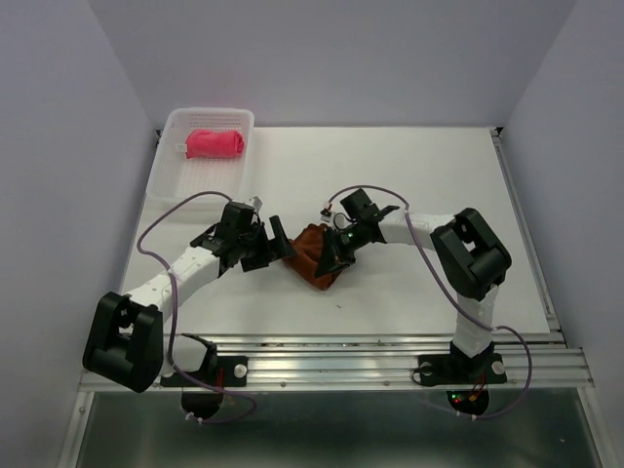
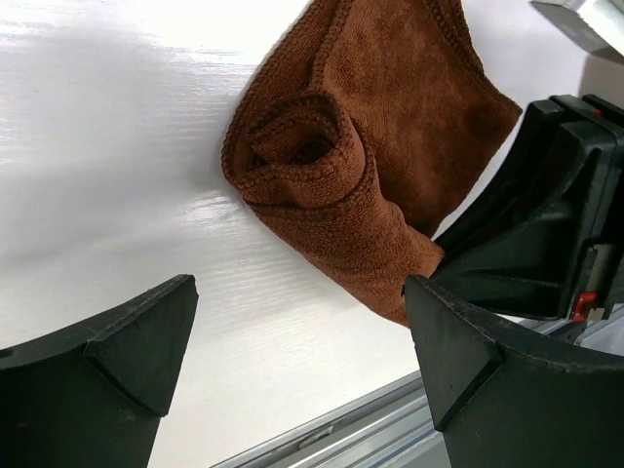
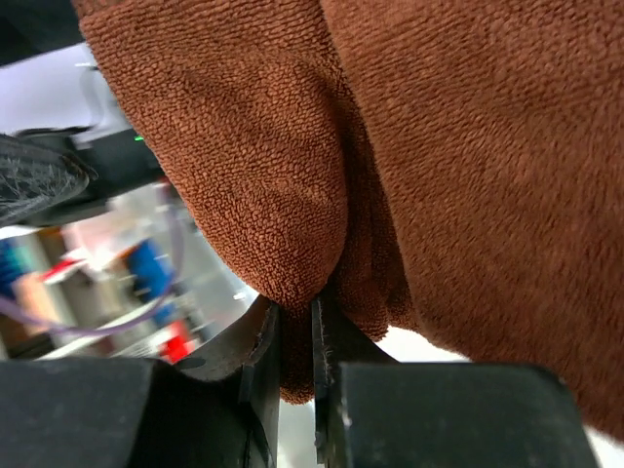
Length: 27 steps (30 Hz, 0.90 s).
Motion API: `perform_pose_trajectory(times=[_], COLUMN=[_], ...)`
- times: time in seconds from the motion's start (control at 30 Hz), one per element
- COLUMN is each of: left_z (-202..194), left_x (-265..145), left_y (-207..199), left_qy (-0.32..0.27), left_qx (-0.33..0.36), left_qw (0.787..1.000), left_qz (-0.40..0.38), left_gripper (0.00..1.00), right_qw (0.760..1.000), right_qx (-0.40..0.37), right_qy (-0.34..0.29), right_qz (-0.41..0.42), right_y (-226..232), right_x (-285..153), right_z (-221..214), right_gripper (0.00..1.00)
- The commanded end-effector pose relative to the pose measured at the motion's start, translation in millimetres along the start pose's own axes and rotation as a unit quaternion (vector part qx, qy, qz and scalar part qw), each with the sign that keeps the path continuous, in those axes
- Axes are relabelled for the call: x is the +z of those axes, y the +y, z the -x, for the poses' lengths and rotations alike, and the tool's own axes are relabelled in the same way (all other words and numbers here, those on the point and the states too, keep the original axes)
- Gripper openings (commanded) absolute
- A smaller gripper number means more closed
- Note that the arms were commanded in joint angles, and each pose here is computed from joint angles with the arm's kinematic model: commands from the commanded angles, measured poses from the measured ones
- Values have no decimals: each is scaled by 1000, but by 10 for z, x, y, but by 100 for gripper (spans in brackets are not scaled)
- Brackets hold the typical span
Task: Roll the towels
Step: Roll the towel
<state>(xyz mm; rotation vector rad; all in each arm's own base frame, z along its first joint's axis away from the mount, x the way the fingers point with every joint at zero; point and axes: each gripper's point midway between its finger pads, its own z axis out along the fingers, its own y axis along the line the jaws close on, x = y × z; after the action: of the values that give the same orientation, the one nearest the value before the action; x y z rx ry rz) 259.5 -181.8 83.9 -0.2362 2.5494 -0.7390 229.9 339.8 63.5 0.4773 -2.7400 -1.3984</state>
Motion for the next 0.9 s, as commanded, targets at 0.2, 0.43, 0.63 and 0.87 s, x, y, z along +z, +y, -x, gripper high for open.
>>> perform_pose_trajectory(times=[0.2,0.43,0.63,0.87], left_z=[60,277,239,150], left_x=[213,438,572,749], left_y=[-160,-279,-310,-121], left_qy=[-5,-12,7,25], left_qx=[3,9,5,-10], left_qw=[999,998,997,999], left_qz=[-49,-60,-76,-40], left_gripper=[99,98,91,63], right_qw=[989,986,987,998], right_qx=[100,116,127,46], right_qy=[21,32,28,-49], right_qz=[110,115,93,3], right_y=[57,-32,-177,-215], right_x=[-162,-137,-54,-257], right_z=[154,120,129,440], right_gripper=[2,3,4,44])
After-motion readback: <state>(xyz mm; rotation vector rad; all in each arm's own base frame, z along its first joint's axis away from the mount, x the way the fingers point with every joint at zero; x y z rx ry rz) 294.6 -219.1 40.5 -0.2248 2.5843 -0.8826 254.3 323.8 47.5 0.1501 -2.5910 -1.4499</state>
